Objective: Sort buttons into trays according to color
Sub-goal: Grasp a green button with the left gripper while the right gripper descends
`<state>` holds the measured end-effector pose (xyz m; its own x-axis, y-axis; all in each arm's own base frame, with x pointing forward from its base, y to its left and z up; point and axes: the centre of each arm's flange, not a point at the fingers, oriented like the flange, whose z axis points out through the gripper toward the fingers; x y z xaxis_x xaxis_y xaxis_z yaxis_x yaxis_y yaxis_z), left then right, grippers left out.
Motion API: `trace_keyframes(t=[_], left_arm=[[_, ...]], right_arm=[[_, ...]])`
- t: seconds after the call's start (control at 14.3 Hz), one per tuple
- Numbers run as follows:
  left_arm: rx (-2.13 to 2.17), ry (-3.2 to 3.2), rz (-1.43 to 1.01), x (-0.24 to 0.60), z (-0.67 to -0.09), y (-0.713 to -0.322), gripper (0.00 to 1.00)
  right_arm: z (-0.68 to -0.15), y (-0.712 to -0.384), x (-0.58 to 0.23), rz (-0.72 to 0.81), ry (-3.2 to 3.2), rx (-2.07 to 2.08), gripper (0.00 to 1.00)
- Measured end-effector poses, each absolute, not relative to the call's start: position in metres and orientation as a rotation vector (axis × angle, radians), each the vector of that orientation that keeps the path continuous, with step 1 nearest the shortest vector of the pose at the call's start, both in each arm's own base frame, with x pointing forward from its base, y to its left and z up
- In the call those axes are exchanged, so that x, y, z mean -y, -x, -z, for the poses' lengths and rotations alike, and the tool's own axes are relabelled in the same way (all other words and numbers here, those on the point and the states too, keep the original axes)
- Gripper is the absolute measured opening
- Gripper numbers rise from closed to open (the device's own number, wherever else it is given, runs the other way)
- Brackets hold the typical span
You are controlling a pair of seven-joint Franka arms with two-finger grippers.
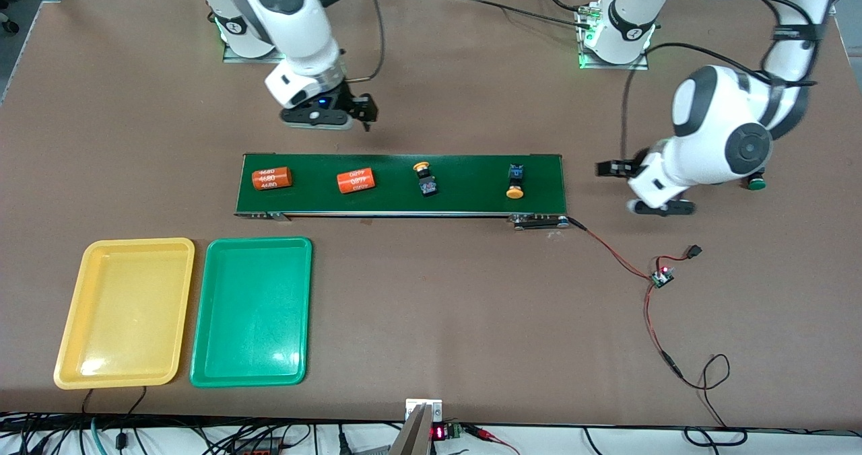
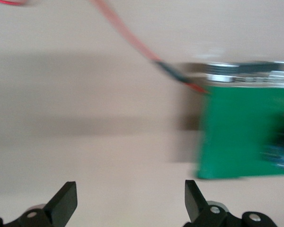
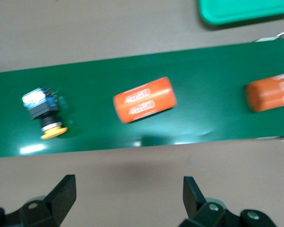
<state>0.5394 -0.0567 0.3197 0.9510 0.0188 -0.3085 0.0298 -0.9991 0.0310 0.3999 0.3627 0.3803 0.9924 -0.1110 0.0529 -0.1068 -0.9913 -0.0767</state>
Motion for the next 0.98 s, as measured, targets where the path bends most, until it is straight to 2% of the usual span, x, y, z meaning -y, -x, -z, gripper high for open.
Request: trace_keyframes(t=[0.35,0.56,0.77,0.98], left_arm=[[0.173,-3.173,0.634,-0.049,-0.289,-0.528,1.0],[0.287,-3.128,0.724,-0.124,-0.267,-0.503,1.0],[0.382,-3.129,0.626,-0.173,-0.24,-0.479,1.0],[0.448,-3.127,0.562,-0.184,-0.208,-0.457,1.0]], right_arm=[[-0.317,-0.375,-0.422,0.078,3.049,-0.16,1.0],[-0.309,-0.385,-0.436,0.082,3.046,-0.169,1.0],[-0.311,-0.402,-0.436,0.151,3.065,-0.129,1.0],[-0.306,-0.415,-0.442,0.202,3.083,-0.083,1.0]])
